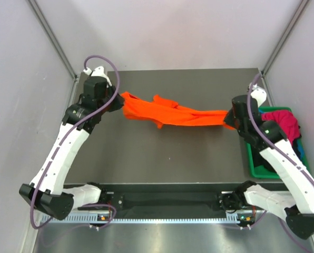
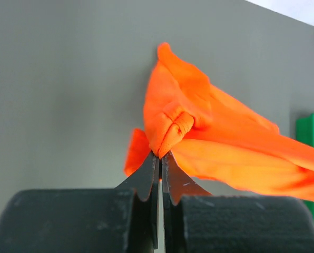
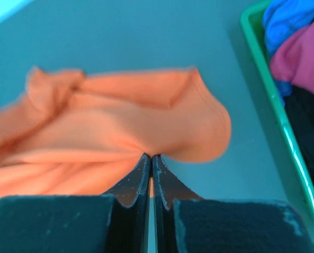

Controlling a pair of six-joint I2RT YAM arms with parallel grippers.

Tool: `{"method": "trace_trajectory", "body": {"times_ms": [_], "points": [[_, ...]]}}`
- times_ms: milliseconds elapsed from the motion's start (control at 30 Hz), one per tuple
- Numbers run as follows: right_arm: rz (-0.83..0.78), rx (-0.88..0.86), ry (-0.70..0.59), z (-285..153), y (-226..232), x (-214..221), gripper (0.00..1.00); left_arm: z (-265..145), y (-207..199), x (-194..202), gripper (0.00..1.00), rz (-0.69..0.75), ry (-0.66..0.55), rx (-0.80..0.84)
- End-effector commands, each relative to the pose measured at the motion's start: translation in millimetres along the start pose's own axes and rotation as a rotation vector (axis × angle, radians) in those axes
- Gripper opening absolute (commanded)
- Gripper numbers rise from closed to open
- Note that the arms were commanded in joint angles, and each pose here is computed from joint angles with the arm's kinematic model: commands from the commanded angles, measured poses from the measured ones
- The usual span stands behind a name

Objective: Fold and stack the t-shirts
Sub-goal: Flatten the tshirt out

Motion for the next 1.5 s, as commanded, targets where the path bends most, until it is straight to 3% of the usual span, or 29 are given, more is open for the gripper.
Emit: {"method": "trace_trajectory", "body": {"times_ms": [0, 200, 367, 500, 567, 667, 700, 800, 833, 1000, 1167, 1267, 1467], "points": [[0.020, -0.021, -0.112, -8.1, -4.2, -19.8, 0.00, 13.2, 21.3, 20.1, 0.00, 0.000, 0.066, -0.128], [-0.052, 0.007, -0.032, 44.7, 13.2, 3.0, 0.00, 79.7, 40.7, 32.8, 0.00, -0.026, 0.167, -0.169], [-0.088, 0.081, 0.062, 92.0, 9.9, 39.6, 0.00, 143.1, 60.7, 31.1, 0.00, -0.047, 0.178, -0.137], [-0.112, 0.123, 0.116, 120.3, 10.4, 48.4, 0.00, 205.7, 72.3, 51.1, 0.00, -0.070, 0.288, -0.113], [-0.145, 0.147, 0.165, 131.3, 8.6, 59.9, 0.00, 216.5, 72.8, 48.1, 0.00, -0.067, 0.333, -0.134], [-0.165, 0.167, 0.190, 139.0, 6.0, 66.6, 0.00, 233.6, 87.0, 59.8, 0.15, -0.033, 0.386, -0.202], [-0.170, 0.174, 0.199, 141.4, 3.8, 70.2, 0.00, 232.1, 89.2, 59.1, 0.30, -0.016, 0.390, -0.215], [-0.166, 0.168, 0.212, 144.2, 3.3, 72.4, 0.00, 213.7, 94.6, 45.8, 0.45, 0.018, 0.366, -0.284], [-0.166, 0.160, 0.222, 143.9, 4.0, 74.0, 0.00, 206.3, 97.0, 47.8, 0.55, 0.019, 0.369, -0.301], [-0.152, 0.130, 0.238, 135.6, 2.8, 77.5, 0.00, 147.9, 89.8, 40.7, 0.54, 0.013, 0.312, -0.277], [-0.137, 0.110, 0.249, 128.7, 1.4, 81.0, 0.00, 108.8, 78.0, 79.8, 0.52, -0.058, 0.371, -0.132], [-0.123, 0.109, 0.245, 124.8, -1.7, 82.5, 0.00, 103.3, 71.4, 108.4, 0.52, -0.126, 0.384, -0.026], [-0.091, 0.064, 0.256, 115.7, -3.0, 89.2, 0.00, 109.5, 77.6, 151.1, 0.46, -0.237, 0.455, -0.025]]}}
Point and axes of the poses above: each gripper's point midway between its finger pads, its own z axis out along the fingers, its own y axis along the line the jaws close on, x = y × z, the point moved 4 cm from there along -z, back along the fingers, and after that the axes turned 3 degrees about z, right-handed, at the moved point
